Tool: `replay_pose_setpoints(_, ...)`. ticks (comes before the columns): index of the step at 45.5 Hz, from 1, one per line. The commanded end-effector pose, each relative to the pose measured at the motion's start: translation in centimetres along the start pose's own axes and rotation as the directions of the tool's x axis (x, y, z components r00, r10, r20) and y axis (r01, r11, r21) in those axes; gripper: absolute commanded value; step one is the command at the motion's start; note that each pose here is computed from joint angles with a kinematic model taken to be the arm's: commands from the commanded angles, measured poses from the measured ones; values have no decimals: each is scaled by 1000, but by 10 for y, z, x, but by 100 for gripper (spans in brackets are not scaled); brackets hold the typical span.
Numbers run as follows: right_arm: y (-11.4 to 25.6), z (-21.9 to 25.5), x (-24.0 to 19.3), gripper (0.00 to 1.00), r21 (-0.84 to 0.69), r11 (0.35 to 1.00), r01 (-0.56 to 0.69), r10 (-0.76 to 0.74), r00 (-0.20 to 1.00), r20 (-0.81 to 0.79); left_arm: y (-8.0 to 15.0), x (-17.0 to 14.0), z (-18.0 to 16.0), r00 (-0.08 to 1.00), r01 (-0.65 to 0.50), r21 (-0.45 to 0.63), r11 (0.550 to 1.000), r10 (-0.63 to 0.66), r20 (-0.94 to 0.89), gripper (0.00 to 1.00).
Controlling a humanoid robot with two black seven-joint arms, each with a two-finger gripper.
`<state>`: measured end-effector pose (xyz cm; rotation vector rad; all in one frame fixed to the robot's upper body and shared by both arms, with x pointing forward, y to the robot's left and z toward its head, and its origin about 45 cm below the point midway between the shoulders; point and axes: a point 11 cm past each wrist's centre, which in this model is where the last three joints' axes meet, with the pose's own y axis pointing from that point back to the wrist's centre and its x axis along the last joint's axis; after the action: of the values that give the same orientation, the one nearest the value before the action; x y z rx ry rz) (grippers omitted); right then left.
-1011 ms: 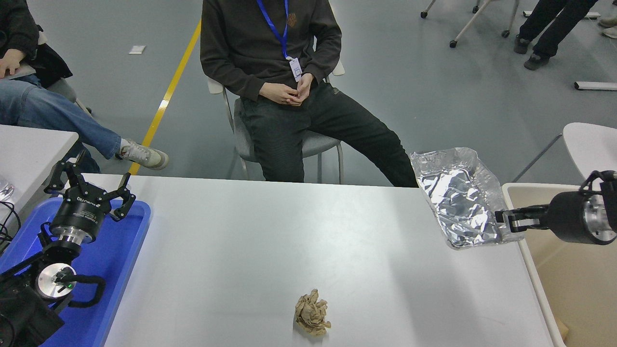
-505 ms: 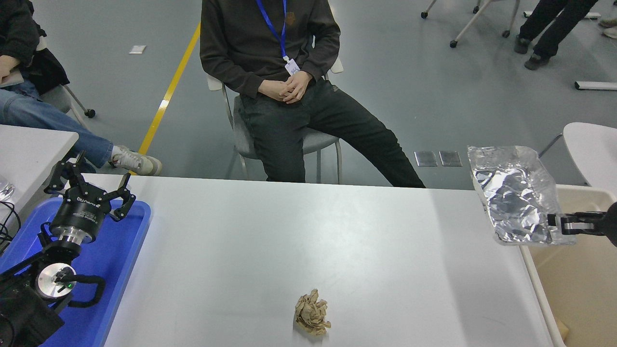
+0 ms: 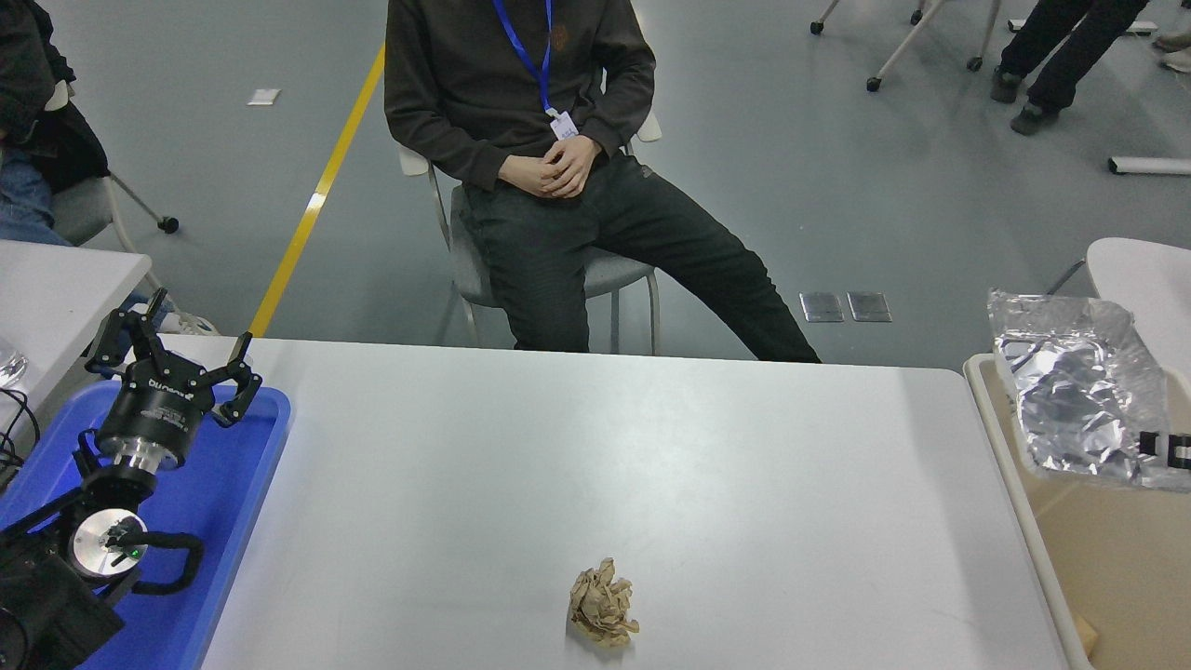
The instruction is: Clean the table surface
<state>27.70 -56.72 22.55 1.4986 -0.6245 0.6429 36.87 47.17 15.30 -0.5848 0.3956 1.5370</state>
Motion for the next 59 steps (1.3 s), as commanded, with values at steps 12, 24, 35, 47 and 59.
replay_pose_setpoints(12, -17, 52, -59, 0, -78, 996, 47, -64, 968, -243, 0, 0, 0, 1000, 0, 0, 1000, 0, 0, 100)
replay_pose_setpoints(24, -30, 67, -70, 0, -140, 989, 55, -105, 916, -387, 0, 0, 0, 1000, 0, -2, 1000, 0, 0, 100)
replay_pose_setpoints(35, -42, 61, -71, 0, -149, 988, 33, -91, 911, -401, 0, 0, 0, 1000, 0, 0, 1000, 0, 0, 100)
replay_pose_setpoints(47, -45, 67, -58, 0, -253, 967, 4, -110, 907, -407, 0, 0, 0, 1000, 0, 0, 1000, 0, 0, 100)
replay_pose_setpoints(59, -50, 70, -59, 0, -335, 942, -3, -138, 907, -397, 0, 0, 0, 1000, 0, 0, 1000, 0, 0, 100)
